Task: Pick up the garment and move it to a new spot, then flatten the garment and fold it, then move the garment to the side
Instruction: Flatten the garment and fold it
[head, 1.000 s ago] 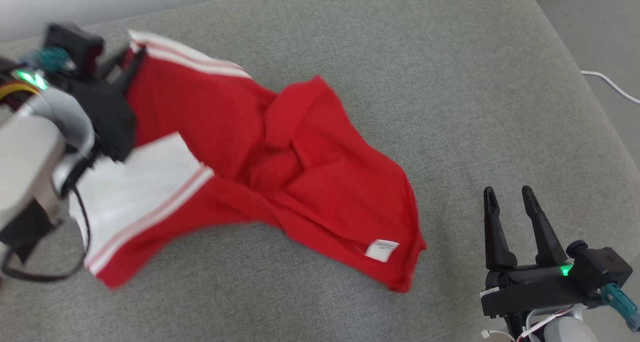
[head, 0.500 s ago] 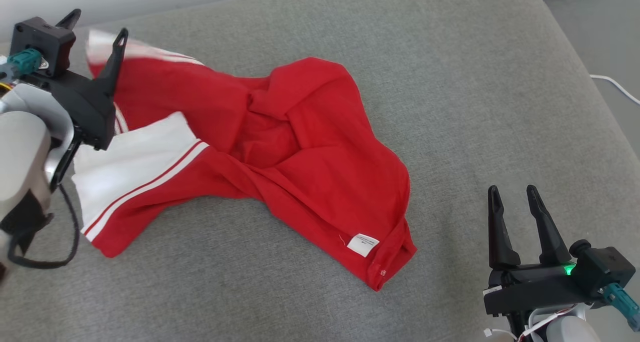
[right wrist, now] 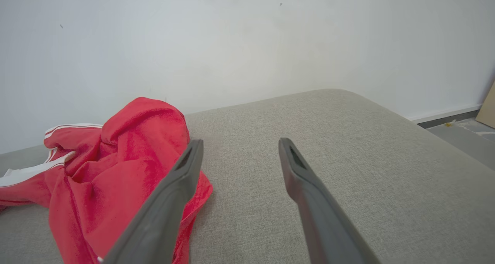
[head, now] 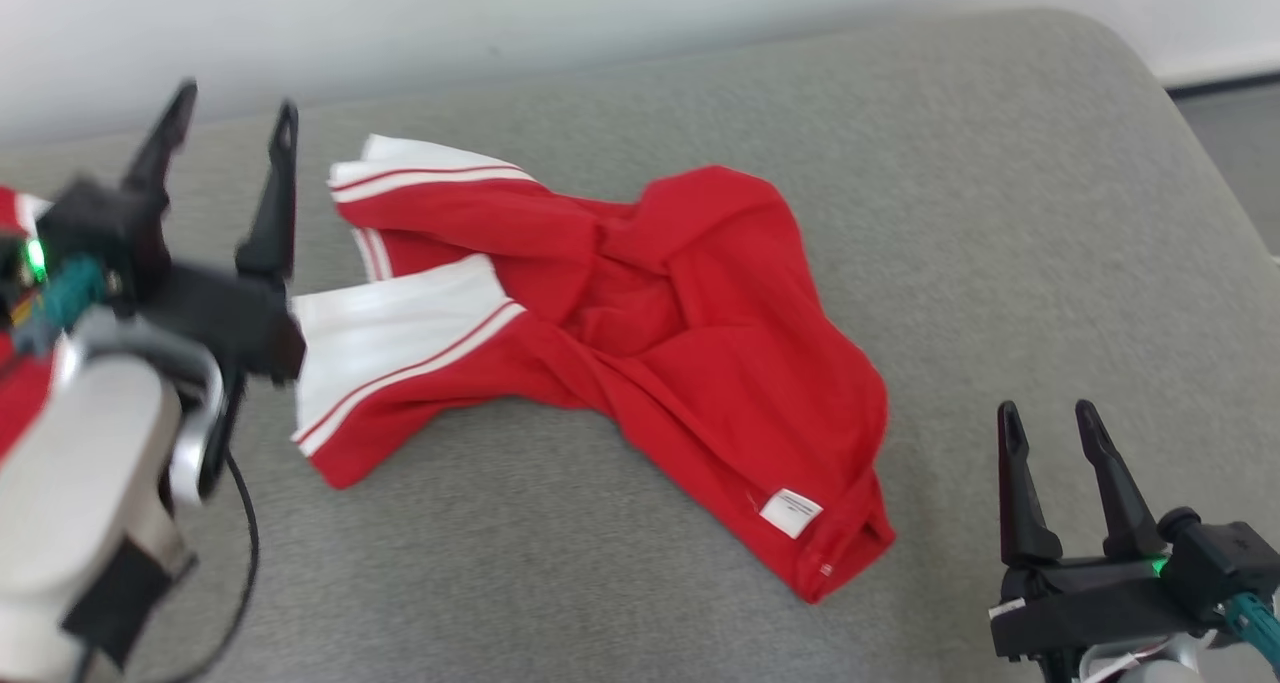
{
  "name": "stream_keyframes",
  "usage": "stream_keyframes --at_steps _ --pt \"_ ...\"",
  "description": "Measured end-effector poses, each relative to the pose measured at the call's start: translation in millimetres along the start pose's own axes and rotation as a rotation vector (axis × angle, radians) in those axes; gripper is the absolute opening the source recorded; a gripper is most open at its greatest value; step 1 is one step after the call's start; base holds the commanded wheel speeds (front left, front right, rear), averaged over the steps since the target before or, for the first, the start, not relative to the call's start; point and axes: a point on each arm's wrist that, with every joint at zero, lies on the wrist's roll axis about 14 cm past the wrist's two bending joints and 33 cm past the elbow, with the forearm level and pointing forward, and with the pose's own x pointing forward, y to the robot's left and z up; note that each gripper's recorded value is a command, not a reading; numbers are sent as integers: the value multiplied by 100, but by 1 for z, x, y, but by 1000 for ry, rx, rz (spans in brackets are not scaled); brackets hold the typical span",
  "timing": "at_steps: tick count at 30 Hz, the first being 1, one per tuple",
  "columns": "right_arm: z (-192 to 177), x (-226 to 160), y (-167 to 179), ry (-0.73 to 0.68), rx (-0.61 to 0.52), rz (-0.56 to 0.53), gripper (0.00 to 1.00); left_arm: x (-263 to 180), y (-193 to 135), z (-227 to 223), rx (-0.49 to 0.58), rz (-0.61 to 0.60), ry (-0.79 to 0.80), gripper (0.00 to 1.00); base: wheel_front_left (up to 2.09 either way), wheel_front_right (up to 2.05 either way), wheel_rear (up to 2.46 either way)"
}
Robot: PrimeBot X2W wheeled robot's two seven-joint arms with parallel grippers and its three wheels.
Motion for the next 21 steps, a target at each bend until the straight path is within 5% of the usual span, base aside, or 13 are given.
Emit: stream_keyframes --at_steps 21 --pt "5 5 50 -19 5 169 100 -192 33 13 -15 350 -49 100 0 0 0"
